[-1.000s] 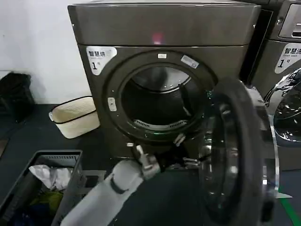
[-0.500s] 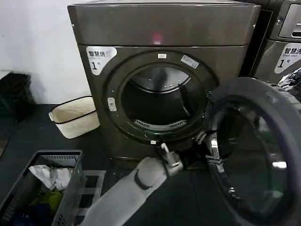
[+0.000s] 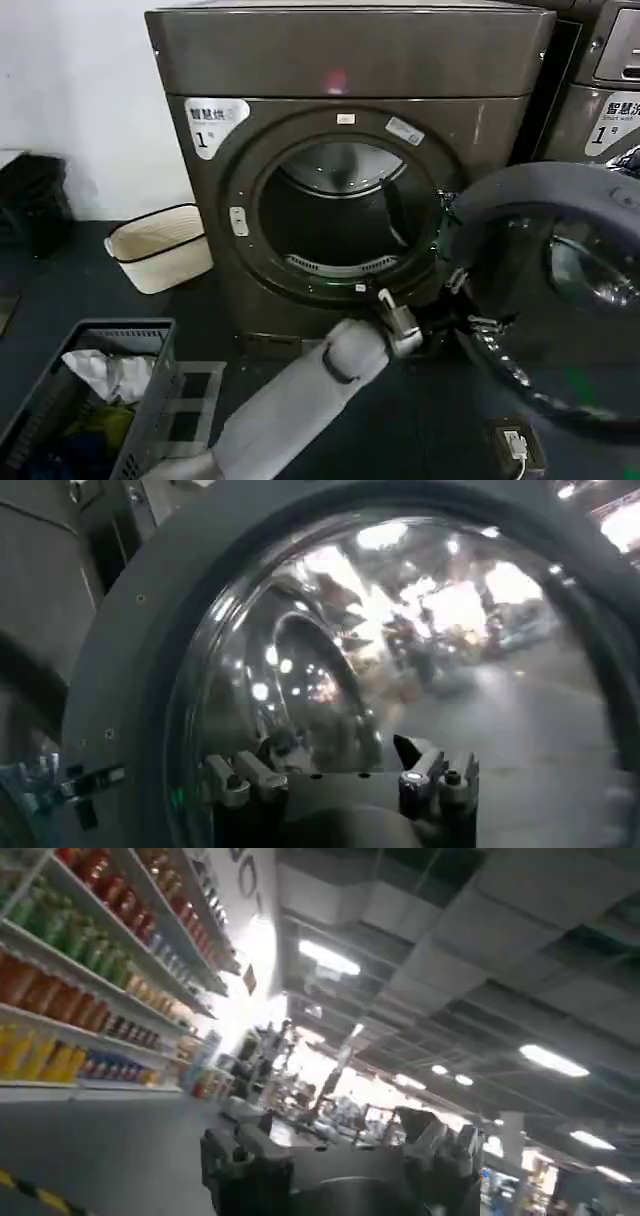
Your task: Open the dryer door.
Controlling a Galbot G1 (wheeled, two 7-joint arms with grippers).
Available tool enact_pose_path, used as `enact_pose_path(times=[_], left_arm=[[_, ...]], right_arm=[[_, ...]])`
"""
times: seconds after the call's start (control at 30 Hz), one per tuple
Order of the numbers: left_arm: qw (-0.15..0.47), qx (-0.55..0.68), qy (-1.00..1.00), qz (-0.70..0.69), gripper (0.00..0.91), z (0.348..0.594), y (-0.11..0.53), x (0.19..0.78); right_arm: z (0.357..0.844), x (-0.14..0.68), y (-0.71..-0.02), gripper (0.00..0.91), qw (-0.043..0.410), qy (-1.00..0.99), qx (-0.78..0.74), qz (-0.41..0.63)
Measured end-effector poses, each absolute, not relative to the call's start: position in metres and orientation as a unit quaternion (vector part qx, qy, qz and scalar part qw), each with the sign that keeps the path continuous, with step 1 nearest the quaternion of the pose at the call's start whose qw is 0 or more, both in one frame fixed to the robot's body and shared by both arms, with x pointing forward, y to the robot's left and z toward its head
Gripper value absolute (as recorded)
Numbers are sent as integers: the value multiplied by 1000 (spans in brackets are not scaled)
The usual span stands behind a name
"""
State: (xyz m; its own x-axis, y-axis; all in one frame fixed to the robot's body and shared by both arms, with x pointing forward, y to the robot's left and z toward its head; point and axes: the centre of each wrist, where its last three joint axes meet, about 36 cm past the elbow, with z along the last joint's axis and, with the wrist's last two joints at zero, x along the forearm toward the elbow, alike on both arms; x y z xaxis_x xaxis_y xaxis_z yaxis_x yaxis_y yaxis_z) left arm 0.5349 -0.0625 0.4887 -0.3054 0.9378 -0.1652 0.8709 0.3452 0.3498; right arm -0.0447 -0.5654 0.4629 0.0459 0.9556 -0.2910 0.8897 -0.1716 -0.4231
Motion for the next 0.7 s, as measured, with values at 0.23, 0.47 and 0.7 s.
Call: enact_pose_path(times=[0.23, 0.47, 0.7], left_arm=[[170, 564, 802, 96, 907, 491, -80, 544], [156, 548, 814, 110, 907, 481, -79, 556], [132, 537, 823, 130, 907, 467, -72, 574]], right_arm=[[462, -60, -563, 907, 77, -616, -737, 266], [465, -73, -560, 907, 80, -599, -749, 270], [465, -80, -556, 907, 77, -596, -752, 272]])
